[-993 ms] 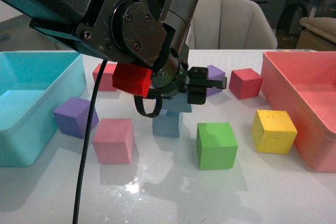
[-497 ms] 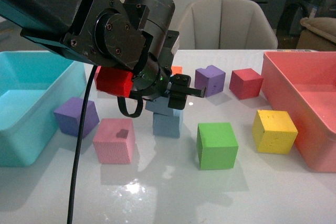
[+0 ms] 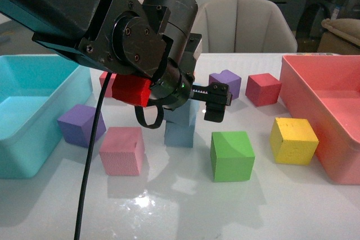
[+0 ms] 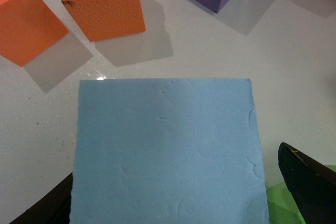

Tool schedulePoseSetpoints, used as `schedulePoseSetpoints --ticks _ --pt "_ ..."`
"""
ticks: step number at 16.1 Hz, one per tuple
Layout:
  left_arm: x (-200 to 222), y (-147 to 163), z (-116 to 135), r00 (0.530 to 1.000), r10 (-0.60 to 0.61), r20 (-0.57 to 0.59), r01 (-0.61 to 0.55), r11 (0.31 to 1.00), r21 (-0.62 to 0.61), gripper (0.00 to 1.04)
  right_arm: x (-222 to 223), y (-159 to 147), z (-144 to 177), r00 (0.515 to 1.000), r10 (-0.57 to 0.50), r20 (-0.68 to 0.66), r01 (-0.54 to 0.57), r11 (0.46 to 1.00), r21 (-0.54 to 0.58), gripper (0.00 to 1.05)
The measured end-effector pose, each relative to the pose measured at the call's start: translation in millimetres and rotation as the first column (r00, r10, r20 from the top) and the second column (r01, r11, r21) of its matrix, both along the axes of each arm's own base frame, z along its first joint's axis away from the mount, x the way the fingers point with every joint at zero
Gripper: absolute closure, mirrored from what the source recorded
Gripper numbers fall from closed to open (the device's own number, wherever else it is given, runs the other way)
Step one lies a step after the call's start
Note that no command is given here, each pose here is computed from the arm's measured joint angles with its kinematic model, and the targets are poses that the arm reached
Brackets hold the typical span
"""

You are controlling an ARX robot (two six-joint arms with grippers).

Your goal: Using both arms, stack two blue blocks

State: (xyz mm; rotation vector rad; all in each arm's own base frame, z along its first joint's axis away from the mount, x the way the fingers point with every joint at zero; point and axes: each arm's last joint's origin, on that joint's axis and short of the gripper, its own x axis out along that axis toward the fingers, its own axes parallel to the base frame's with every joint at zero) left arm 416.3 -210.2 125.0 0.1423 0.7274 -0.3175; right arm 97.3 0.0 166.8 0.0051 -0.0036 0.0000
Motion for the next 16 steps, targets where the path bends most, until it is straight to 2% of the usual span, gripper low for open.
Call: schedulePoseSetpoints --ticks 3,7,11,13,14,15,16 --pt "1.3 -0.6 18.4 0.998 0.007 0.063 -0.004 0.999 -0.035 0.07 0.0 0.0 0.0 1.0 0.0 0.0 0.0 1.0 0.0 0.06" --pt "-8.9 3.3 80.6 0.974 0.026 0.227 0.003 0.992 -0.125 0.07 0.0 0.0 0.0 1.0 0.0 0.0 0.0 1.0 0.0 0.06" --pt "-65.5 13.3 125.8 0.929 0.01 0.37 0.068 0.978 -0.198 0.07 0.0 0.0 0.0 1.0 0.0 0.0 0.0 1.0 0.0 0.06" --pt "-97.2 27.6 150.8 0.889 0.028 0.457 0.08 0.973 -0.215 0.07 0.0 0.0 0.0 1.0 0.0 0.0 0.0 1.0 0.0 0.06" --pt "-115.1 40.3 166.5 0.822 0.118 0.557 0.022 0.971 -0.238 0.11 0.0 0.0 0.0 1.0 0.0 0.0 0.0 1.0 0.0 0.06" --pt "-138.0 66.6 171.9 0.725 0.275 0.632 -0.123 0.954 -0.274 0.25 0.0 0.0 0.0 1.0 0.0 0.0 0.0 1.0 0.0 0.06" --pt "-152.7 88.2 167.0 0.684 0.335 0.648 -0.187 0.939 -0.288 0.34 0.0 0.0 0.0 1.0 0.0 0.0 0.0 1.0 0.0 0.06"
